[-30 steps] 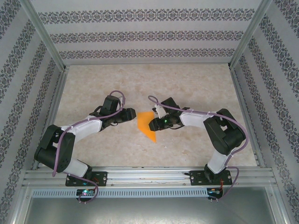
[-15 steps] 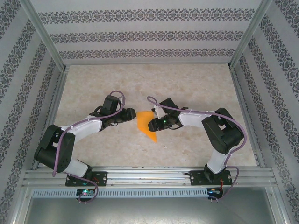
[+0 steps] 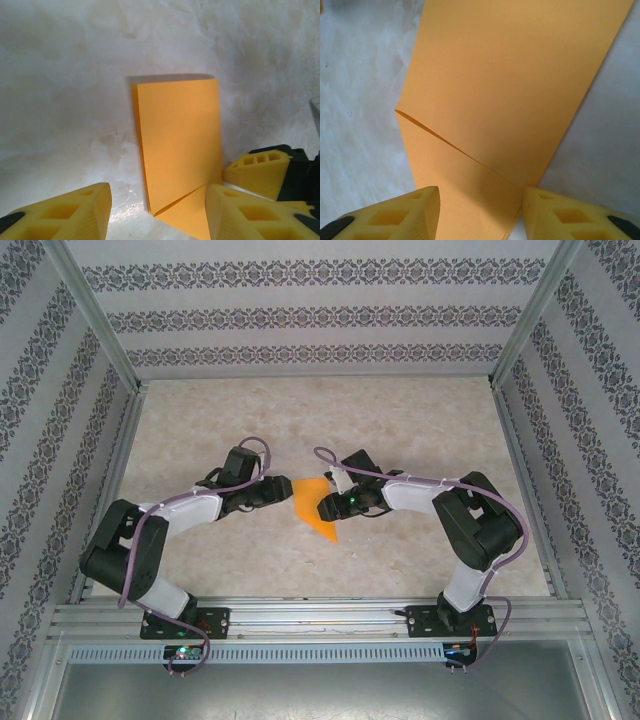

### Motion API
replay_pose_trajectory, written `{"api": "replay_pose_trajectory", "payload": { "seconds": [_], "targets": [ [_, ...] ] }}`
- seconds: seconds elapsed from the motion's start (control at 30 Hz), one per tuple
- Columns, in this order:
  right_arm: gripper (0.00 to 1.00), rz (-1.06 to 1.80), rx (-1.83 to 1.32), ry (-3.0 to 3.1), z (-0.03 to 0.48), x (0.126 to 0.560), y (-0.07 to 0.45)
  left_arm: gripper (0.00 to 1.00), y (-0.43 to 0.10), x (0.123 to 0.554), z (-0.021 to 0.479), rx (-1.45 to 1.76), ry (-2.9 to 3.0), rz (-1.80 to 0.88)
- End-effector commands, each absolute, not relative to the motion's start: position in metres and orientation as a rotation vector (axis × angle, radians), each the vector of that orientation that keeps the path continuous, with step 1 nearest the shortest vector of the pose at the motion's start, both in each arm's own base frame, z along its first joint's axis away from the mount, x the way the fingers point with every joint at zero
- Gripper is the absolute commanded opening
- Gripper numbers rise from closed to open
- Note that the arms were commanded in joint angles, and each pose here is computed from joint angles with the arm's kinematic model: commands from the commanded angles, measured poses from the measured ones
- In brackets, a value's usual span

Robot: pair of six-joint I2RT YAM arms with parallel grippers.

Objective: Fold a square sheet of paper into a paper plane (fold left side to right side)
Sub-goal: Fourth fold the wing at the center of the table.

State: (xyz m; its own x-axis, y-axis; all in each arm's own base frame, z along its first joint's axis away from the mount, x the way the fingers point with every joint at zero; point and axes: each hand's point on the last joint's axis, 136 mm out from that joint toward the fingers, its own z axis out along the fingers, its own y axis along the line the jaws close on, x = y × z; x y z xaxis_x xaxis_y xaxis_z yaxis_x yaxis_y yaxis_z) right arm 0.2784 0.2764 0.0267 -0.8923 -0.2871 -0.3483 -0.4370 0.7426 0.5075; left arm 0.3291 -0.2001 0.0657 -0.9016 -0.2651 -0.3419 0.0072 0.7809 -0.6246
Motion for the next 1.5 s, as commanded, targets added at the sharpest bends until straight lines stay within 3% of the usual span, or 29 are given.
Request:
{"api": "replay_pose_trajectory", "payload": {
  "seconds": [0.0, 0.37, 1.03, 1.47],
  "targets": [
    [0.45, 0.863, -0.581, 2.721, 0.023, 0.274, 0.278, 0.52, -0.206, 0.328, 0.060, -0.240, 2.577, -0.988],
    [0.44, 0.856, -0.575, 2.736, 0.019, 0.271, 0.275, 0.42, -0.243, 0.315, 0.036, -0.245, 2.655, -1.189],
    [0.44, 0.858, -0.568, 2.725, 0.023, 0.272, 0.275, 0.21, -0.246, 0.322, 0.045, -0.225, 2.629, -1.172],
    [0.55, 0.769, -0.547, 2.597, 0.068, 0.285, 0.265, 0.06, -0.250, 0.328, 0.070, -0.218, 2.580, -1.212]
  ]
}}
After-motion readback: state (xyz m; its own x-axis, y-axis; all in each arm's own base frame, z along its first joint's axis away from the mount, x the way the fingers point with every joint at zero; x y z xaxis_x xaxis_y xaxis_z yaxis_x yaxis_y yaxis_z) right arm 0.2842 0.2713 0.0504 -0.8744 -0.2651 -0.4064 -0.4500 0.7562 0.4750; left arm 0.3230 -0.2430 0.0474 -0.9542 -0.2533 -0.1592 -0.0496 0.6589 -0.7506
